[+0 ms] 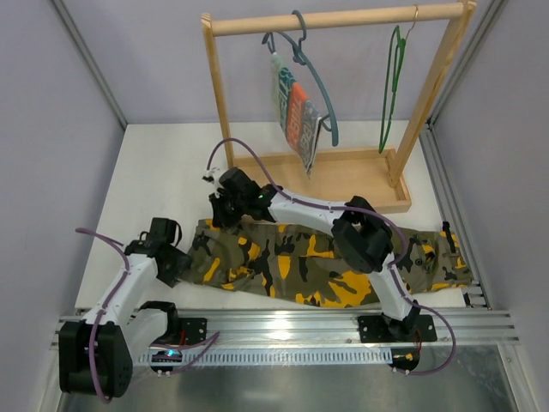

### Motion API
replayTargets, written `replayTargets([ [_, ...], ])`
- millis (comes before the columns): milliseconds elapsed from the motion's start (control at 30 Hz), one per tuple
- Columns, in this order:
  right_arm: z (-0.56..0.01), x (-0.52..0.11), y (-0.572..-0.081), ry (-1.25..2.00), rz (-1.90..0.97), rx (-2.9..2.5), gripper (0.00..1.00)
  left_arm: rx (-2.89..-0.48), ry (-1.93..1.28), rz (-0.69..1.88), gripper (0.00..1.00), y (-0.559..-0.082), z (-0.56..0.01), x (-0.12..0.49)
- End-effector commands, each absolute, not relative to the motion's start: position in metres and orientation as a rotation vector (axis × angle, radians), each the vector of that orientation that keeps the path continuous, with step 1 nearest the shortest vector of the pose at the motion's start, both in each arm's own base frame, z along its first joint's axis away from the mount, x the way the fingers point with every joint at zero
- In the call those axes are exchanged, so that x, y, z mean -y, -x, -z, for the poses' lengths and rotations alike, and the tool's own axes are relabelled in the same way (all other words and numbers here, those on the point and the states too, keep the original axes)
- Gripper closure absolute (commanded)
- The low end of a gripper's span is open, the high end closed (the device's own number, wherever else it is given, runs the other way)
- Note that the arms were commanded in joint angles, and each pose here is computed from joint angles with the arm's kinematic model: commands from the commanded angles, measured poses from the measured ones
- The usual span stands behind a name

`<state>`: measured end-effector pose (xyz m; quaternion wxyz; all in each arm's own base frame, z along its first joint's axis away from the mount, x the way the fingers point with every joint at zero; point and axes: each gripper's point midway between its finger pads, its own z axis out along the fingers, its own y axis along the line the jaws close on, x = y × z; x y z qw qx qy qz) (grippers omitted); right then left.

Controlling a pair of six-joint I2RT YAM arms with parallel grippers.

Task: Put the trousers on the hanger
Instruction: Fold the trousers

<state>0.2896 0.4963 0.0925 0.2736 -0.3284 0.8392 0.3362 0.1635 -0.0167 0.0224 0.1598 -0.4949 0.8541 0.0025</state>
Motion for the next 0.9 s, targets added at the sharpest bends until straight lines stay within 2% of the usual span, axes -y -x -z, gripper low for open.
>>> replayTargets([
  [0,-0.155,-0.503,-0.309,0.763,-0.928,-2.107,0.96,-2.416,1.423,-0.042,0.50,-0.164,-0.022,0.011],
  [200,-0.155,-0.502,-0.310,0.739,-0.926,-2.123,0.96,-2.414,1.409,0.003,0.49,-0.168,-0.025,0.015],
  [400,-0.144,-0.496,-0.305,0.755,-0.908,-2.155,0.96,-2.366,1.249,0.144,0.42,-0.197,-0.069,0.022],
  [500,-0.144,-0.495,-0.306,0.736,-0.913,-2.156,0.96,-2.295,1.140,0.169,0.37,-0.210,-0.097,0.018],
  [567,-0.145,-0.497,-0.305,0.735,-0.924,-2.157,0.96,-2.279,1.091,0.215,0.24,-0.215,-0.102,0.022],
  [600,-0.145,-0.498,-0.306,0.732,-0.929,-2.155,0.96,-2.286,1.089,0.227,0.23,-0.213,-0.099,0.024],
  [867,-0.144,-0.494,-0.303,0.744,-0.941,-2.159,0.96,-2.291,0.993,0.272,0.23,-0.224,-0.097,0.030],
])
